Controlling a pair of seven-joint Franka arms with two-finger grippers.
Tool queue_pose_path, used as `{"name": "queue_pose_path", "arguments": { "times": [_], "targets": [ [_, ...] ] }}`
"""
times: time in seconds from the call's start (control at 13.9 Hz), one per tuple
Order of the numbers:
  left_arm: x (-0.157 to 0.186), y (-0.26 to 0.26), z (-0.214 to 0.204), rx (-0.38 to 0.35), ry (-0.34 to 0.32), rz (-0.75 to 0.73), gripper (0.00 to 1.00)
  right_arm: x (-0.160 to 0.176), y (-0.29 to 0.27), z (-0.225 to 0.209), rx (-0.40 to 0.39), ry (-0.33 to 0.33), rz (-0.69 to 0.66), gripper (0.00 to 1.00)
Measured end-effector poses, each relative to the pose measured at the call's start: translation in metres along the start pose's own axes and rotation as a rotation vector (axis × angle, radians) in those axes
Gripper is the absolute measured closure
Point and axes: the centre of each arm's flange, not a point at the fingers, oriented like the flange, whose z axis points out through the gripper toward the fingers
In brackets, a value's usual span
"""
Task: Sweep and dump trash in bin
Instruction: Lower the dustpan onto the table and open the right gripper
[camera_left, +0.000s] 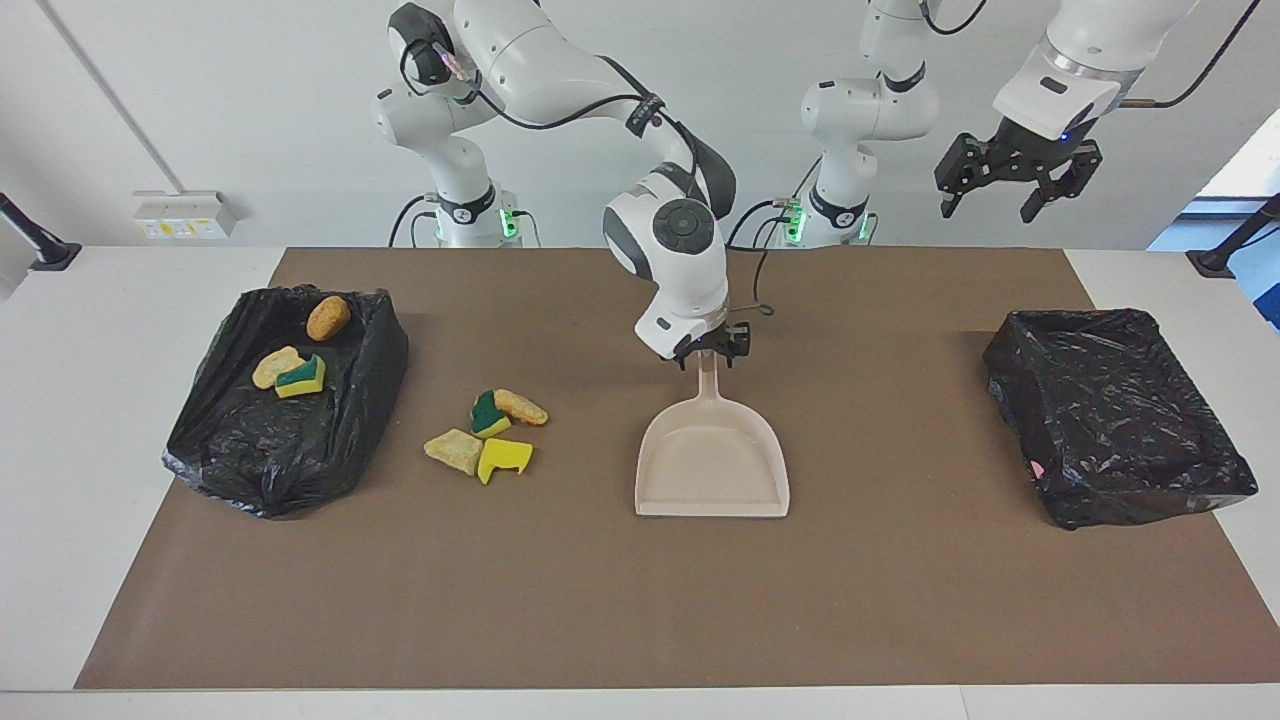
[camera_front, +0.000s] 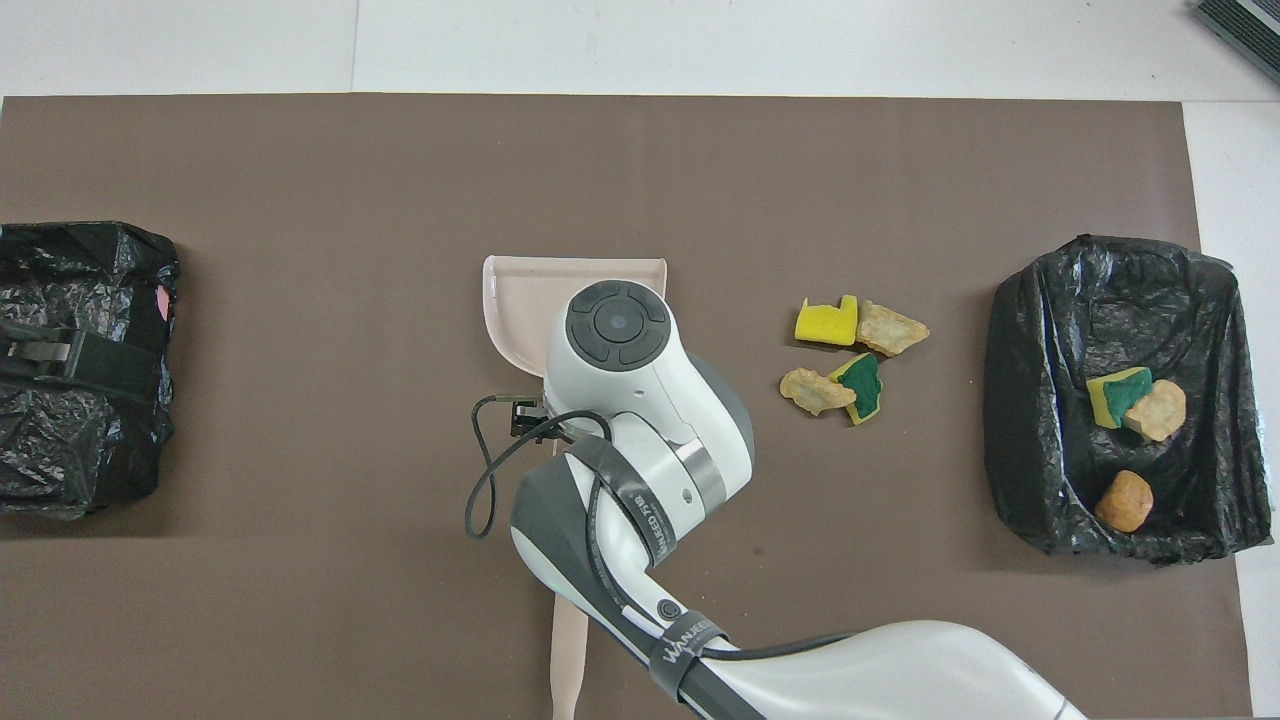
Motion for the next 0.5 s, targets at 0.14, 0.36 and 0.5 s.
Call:
{"name": "queue_pose_path", "arguments": {
  "times": [0.14, 0.36, 0.5],
  "targets": [
    [0.002, -0.004, 0.000, 0.000, 0.014, -0.007, 0.00, -0.008, 0.026, -0.034, -0.055, -0.067, -0.006, 0.00],
    [0.014, -0.005, 0.005, 0.000, 0.071, -0.008, 0.00, -0.048, 0.044, -0.080, -0.070, -0.131, -0.032, 0.00],
    [0.030, 0.005, 0.026, 0.000, 0.108, 0.012, 0.00, -0.096, 0.040, -0.081, -0.061, -0.168, -0.044, 0.00]
  ]
}}
